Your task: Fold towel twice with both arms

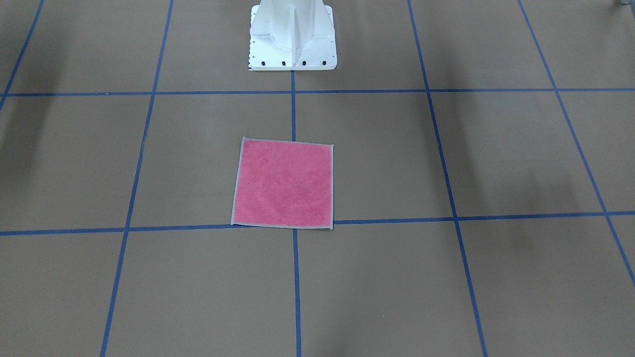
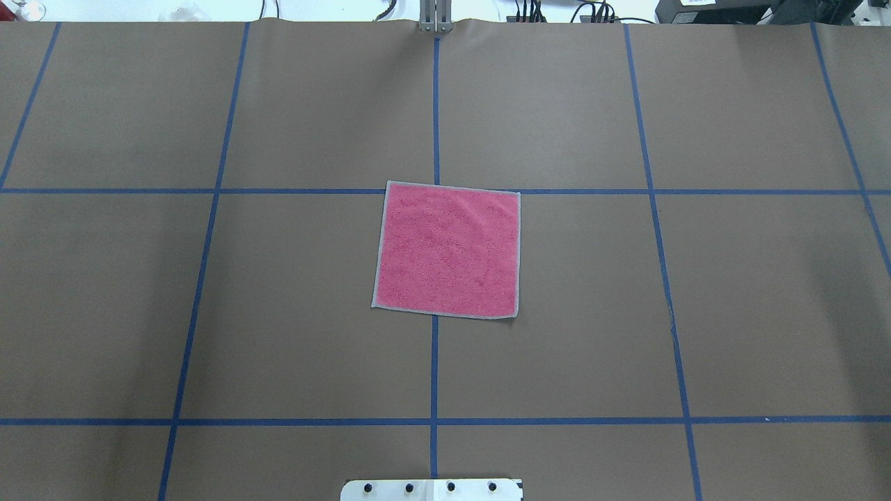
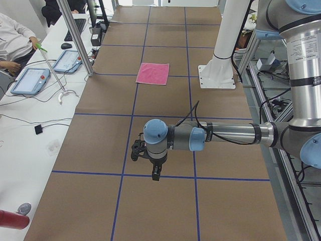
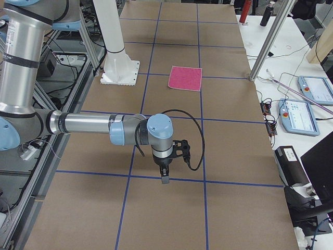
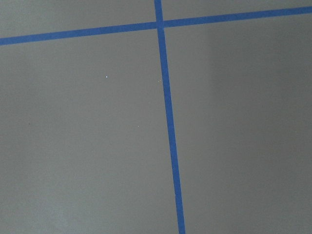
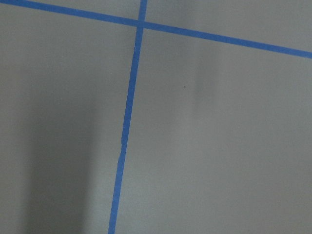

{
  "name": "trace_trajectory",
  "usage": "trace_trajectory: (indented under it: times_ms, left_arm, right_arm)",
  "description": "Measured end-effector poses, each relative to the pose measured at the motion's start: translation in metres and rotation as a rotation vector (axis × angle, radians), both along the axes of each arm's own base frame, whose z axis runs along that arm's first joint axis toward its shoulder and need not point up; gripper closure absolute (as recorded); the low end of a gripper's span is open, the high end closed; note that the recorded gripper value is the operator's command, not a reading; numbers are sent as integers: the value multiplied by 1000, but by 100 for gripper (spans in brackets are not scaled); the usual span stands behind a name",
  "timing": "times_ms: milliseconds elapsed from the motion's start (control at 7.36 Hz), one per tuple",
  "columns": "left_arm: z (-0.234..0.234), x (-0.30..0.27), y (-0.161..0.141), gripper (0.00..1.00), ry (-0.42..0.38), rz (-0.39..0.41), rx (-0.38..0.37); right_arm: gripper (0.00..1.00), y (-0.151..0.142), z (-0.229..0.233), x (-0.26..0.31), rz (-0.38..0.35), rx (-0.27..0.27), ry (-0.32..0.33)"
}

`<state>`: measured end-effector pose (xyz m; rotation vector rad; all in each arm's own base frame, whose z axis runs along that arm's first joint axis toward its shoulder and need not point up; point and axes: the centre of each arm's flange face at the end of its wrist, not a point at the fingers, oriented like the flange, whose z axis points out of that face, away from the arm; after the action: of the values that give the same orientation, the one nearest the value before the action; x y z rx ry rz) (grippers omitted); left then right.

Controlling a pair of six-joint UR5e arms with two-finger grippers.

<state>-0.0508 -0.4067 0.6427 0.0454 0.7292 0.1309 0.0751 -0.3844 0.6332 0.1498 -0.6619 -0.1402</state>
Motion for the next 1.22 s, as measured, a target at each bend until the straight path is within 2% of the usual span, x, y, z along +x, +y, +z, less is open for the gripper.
trace_trajectory:
  times_ms: [272, 408, 543, 815, 1223]
  left_arm:
    - [-15, -1, -11, 0, -13, -15, 26]
    - [-33, 0, -28, 0, -13, -35, 48]
    - [-53, 1, -48, 0, -10, -49, 85]
    - [-104, 3, -94, 0, -2, -66, 208]
    - [-140, 13, -115, 0, 55, -115, 267]
  right_arm:
    - [0, -6, -5, 0, 2, 65, -3]
    - [0, -11, -10, -1, 2, 97, -11]
    - [0, -15, -15, -2, 0, 126, -26]
    - [0, -32, -32, -3, -2, 177, -42]
    - [0, -46, -46, -4, 1, 207, -53]
